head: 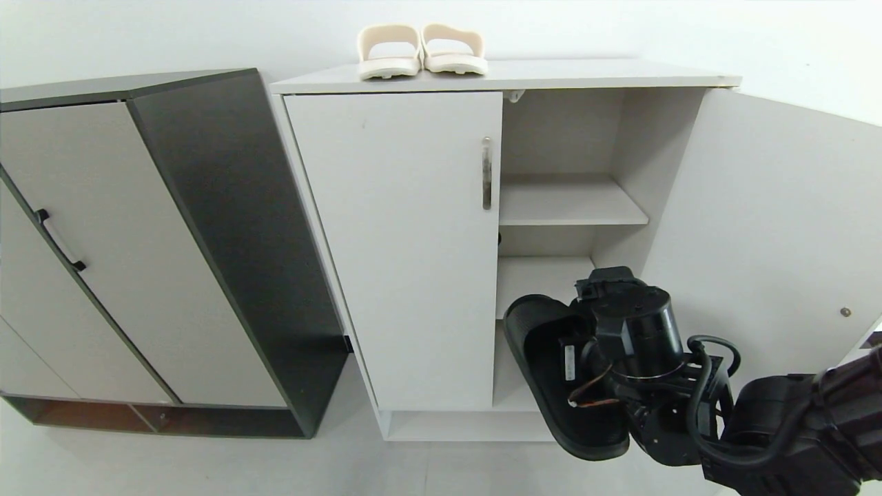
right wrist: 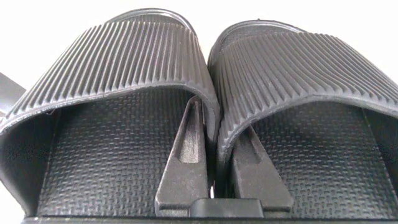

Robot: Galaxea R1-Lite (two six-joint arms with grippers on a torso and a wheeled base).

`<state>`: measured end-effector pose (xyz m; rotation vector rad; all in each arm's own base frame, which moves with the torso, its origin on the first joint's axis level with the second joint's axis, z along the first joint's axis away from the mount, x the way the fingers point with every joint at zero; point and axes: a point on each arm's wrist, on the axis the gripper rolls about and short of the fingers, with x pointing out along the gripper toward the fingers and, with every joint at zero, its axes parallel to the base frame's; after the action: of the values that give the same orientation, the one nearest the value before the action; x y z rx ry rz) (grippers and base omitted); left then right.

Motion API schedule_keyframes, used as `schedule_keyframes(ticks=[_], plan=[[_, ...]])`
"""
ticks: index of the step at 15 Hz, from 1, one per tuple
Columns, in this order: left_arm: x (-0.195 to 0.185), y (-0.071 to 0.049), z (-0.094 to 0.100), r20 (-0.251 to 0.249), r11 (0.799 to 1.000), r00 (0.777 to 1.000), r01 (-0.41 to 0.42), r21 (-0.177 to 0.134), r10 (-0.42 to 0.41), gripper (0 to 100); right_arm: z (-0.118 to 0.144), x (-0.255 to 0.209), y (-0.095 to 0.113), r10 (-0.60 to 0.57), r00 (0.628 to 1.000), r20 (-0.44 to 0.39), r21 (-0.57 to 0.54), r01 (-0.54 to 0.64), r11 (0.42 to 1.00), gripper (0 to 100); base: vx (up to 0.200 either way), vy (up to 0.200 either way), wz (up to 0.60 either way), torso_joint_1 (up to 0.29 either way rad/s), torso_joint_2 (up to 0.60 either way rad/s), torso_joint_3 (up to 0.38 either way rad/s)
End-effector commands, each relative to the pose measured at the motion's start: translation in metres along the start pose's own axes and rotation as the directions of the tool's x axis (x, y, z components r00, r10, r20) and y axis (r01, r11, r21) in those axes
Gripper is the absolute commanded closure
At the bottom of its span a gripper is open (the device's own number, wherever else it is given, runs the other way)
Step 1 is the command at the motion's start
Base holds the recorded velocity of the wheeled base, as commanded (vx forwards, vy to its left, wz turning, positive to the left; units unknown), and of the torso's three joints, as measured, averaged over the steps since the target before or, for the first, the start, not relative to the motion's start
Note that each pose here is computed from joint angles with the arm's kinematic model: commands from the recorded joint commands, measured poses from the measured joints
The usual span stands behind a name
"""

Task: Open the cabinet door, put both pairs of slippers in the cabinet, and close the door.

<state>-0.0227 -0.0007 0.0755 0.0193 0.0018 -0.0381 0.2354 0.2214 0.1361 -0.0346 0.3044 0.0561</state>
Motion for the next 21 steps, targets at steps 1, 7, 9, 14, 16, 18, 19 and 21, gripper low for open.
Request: schedule_keyframes(ticks=[1, 7, 9, 14, 16, 18, 19, 21], plan=[[0.000, 0.000, 0.000, 0.001, 1.000, 1.000, 0.000, -0.001, 0.000, 100, 0.001, 0.000, 0.001, 0.002, 1.000, 0.006, 0.004, -0.002, 1.000, 100, 0.000, 0.000, 0.00, 0.000, 0.00, 0.000], [0.000, 0.000, 0.000, 0.001, 1.000, 1.000, 0.000, 0.001, 0.000, 100, 0.000, 0.004, 0.004, 0.006, 1.000, 0.023, 0.019, -0.007, 1.000, 100, 0.000, -0.133, 0.00, 0.002, 0.00, 0.002], [0.000, 0.000, 0.000, 0.001, 1.000, 1.000, 0.000, -0.001, 0.000, 100, -0.002, 0.007, 0.006, 0.011, 0.999, 0.031, 0.024, -0.012, 1.000, 100, 0.000, -0.200, 0.00, 0.002, 0.00, 0.000], [0.000, 0.000, 0.000, 0.001, 1.000, 1.000, 0.000, -0.002, 0.000, 100, -0.013, 0.019, 0.012, 0.003, 1.000, 0.030, 0.026, -0.004, 1.000, 100, 0.000, 0.000, 0.00, 0.000, 0.00, 0.000], [0.000, 0.000, 0.000, 0.001, 1.000, 1.000, 0.000, -0.002, 0.000, 100, -0.016, 0.021, 0.013, 0.004, 1.000, 0.031, 0.027, -0.004, 1.000, 100, 0.000, 0.000, 0.00, 0.000, 0.00, 0.000], [0.000, 0.000, 0.000, 0.001, 1.000, 1.000, 0.000, -0.002, 0.000, 100, -0.017, 0.026, 0.010, -0.010, 1.000, 0.027, 0.029, 0.010, 1.000, 100, 0.000, 0.000, 0.00, 0.000, 0.00, 0.000], [0.000, 0.000, 0.000, 0.001, 1.000, 1.000, 0.000, -0.002, 0.000, 100, -0.016, 0.030, 0.006, -0.026, 0.999, 0.028, 0.037, 0.025, 0.999, 100, 0.000, 0.000, 0.00, 0.000, 0.00, 0.000], [0.000, 0.000, 0.000, 0.001, 1.000, 1.000, 0.000, -0.002, 0.000, 100, -0.017, 0.039, 0.001, -0.051, 0.998, 0.022, 0.042, 0.050, 0.998, 100, 0.000, 0.000, 0.00, 0.000, 0.00, 0.000]])
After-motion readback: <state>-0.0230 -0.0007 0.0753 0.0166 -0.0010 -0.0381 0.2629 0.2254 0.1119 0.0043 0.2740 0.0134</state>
